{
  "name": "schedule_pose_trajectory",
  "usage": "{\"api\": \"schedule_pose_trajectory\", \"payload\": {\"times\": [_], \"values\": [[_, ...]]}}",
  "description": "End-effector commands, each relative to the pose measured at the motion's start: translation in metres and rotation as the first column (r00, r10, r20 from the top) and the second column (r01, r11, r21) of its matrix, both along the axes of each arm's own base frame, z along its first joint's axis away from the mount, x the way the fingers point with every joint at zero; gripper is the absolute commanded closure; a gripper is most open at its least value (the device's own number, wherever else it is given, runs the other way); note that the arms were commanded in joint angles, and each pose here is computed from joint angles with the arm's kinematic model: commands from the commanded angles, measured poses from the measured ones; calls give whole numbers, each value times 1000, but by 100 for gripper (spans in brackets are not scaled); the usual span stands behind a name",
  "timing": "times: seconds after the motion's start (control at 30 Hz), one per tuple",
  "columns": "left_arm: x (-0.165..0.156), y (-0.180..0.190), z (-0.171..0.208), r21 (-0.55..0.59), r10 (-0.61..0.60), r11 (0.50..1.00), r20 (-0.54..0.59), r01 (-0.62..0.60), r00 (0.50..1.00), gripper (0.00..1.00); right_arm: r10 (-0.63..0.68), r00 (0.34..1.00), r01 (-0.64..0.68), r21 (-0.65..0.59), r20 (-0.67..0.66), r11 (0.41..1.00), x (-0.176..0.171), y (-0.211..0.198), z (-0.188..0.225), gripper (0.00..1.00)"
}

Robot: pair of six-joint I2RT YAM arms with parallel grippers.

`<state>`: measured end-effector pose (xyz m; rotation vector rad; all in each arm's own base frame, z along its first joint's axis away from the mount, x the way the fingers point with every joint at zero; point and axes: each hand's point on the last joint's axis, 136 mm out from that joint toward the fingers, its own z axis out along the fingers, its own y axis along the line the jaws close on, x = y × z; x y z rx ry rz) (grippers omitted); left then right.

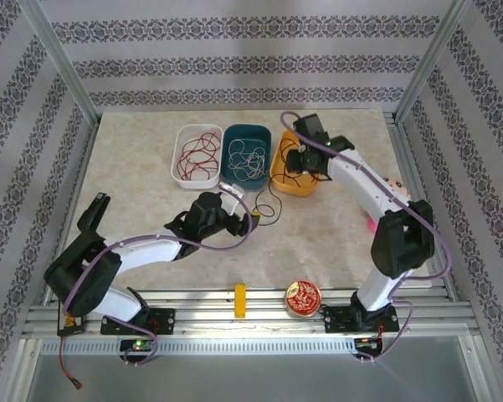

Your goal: Untangle the cables

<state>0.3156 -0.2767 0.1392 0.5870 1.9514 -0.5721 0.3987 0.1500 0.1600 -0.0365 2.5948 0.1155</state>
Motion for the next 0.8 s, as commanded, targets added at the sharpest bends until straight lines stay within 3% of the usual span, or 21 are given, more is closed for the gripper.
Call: {"api": "schedule_pose_trajectory", "payload": {"times": [0.0, 0.17, 0.3, 0.77], "values": [[0, 19, 8, -6, 111, 994, 5, -111, 994, 0, -42, 999, 42, -26, 16, 999, -26, 2, -13, 54], [5, 56, 13, 21, 297, 955, -3, -297, 955, 1, -58, 997, 57, 29, 45, 998, -61, 21, -41, 52], [5, 75, 13, 14, 376, 927, 6, -376, 927, 1, -82, 995, 76, 109, 55, 991, -69, 36, -69, 51], [1, 90, 0, 26, 426, 905, -8, -425, 905, 1, -167, 982, 163, 50, 84, 985, -46, 47, -129, 53]]}}
